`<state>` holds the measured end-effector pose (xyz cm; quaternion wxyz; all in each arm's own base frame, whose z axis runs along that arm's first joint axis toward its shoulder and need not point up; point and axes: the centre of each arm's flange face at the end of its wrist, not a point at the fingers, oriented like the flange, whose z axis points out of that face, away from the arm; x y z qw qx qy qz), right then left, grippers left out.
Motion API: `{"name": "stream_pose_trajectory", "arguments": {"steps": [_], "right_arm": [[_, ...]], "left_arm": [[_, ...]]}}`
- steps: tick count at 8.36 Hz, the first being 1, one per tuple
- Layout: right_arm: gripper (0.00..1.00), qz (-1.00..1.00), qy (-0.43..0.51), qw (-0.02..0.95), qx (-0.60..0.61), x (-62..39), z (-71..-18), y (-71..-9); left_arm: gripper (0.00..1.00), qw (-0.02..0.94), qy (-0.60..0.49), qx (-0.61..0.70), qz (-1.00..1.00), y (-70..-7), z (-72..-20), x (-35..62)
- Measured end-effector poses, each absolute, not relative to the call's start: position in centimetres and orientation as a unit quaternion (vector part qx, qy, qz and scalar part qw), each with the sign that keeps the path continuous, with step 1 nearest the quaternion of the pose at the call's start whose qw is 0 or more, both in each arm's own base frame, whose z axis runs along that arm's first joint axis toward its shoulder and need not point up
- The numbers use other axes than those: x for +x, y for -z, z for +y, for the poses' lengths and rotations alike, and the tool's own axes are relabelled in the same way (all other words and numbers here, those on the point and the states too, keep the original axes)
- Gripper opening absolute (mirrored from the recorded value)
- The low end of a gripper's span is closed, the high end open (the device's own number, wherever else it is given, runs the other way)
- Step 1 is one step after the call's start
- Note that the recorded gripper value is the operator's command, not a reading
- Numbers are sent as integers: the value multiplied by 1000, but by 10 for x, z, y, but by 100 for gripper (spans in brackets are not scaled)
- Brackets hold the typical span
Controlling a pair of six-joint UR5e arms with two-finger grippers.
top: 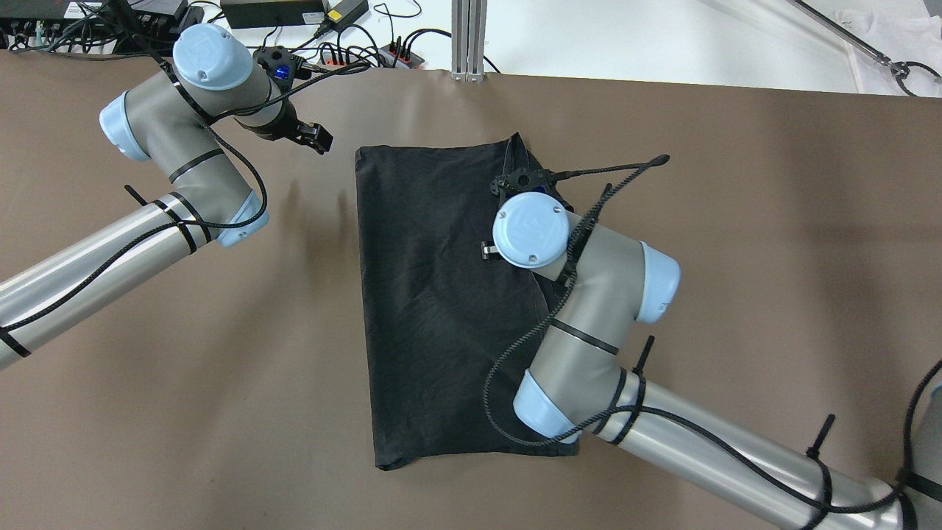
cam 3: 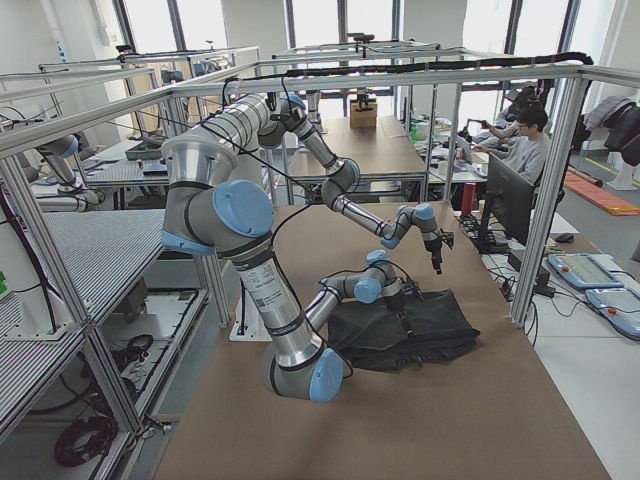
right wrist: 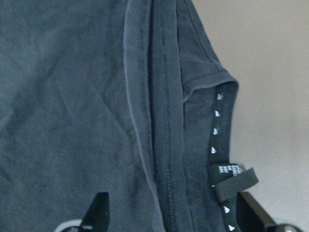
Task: Fold clothes
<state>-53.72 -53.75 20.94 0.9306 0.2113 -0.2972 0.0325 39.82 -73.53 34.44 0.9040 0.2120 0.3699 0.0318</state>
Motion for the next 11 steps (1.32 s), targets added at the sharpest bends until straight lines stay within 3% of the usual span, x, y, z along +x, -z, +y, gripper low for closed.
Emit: {"name": "stream_pose_trajectory", "arguments": {"steps": [4,11], "right_arm": [[93,-270,-35,941,202,-581,-592,-182],[92,-205,22,957,202,-551,-642,-268]], "left_arm": [[100,904,-31,212,370,-344,-736,397],[100,904,-30,213,370,-343,-736,396]]}}
